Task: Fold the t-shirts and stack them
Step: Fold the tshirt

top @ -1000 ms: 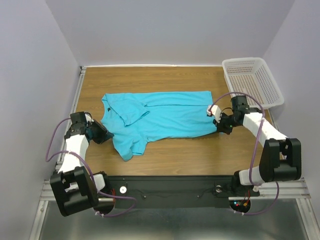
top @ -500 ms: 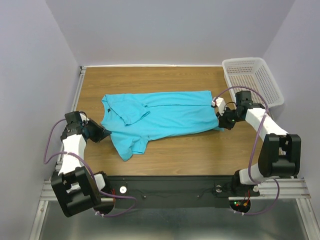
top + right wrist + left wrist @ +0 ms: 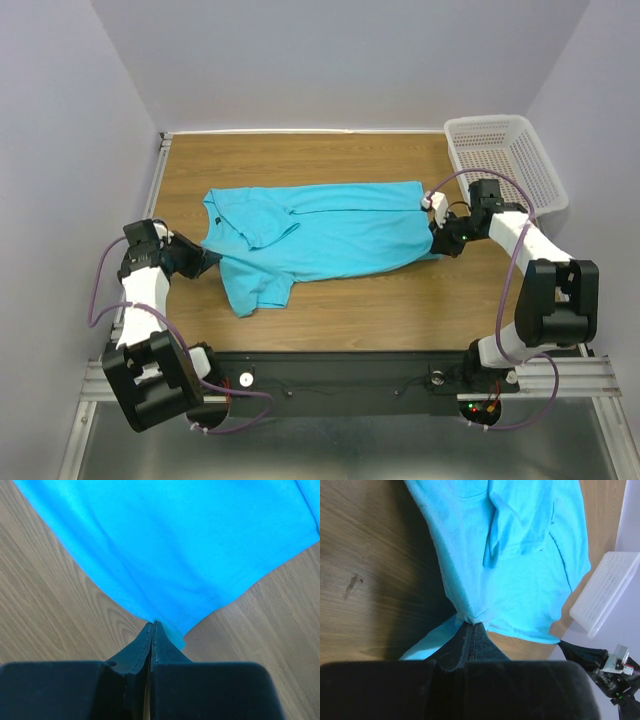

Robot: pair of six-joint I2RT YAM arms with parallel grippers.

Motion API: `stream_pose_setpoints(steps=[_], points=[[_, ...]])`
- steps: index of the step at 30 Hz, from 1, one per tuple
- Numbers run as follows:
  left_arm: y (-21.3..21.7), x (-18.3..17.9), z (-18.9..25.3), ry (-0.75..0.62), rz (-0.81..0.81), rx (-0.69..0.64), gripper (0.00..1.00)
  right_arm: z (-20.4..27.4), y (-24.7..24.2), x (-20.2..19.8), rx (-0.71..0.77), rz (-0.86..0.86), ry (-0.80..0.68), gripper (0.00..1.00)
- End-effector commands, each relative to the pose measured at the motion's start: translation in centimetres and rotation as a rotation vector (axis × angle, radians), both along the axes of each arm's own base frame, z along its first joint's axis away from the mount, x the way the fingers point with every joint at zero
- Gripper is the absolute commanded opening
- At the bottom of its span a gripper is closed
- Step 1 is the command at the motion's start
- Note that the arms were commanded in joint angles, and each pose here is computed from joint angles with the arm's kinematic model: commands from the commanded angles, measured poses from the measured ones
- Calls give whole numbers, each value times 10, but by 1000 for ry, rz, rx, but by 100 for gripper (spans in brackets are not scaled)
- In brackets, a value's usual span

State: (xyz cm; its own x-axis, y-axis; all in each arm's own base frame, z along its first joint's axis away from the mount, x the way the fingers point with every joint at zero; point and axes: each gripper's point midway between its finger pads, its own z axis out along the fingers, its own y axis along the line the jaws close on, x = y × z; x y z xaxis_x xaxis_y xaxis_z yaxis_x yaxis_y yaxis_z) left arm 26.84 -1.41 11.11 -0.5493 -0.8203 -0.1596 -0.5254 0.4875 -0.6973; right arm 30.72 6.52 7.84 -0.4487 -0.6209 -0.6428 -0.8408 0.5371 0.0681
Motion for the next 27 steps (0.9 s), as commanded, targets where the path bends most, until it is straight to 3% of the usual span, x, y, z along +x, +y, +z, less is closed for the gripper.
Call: stream_pose_setpoints(steps=[1, 7, 16, 27], points=[[0, 9, 13, -57, -2, -29, 0, 3, 4, 0, 29, 58, -22, 1], [-3, 10, 14, -58, -2, -59, 0, 4, 7, -8, 35, 109, -15, 1], [-6, 7, 7, -56, 21, -135, 0, 1, 1, 11, 19, 32, 17, 0], [16, 17, -1, -72, 102, -79, 0, -4, 1, 28, 36, -41, 29, 1]])
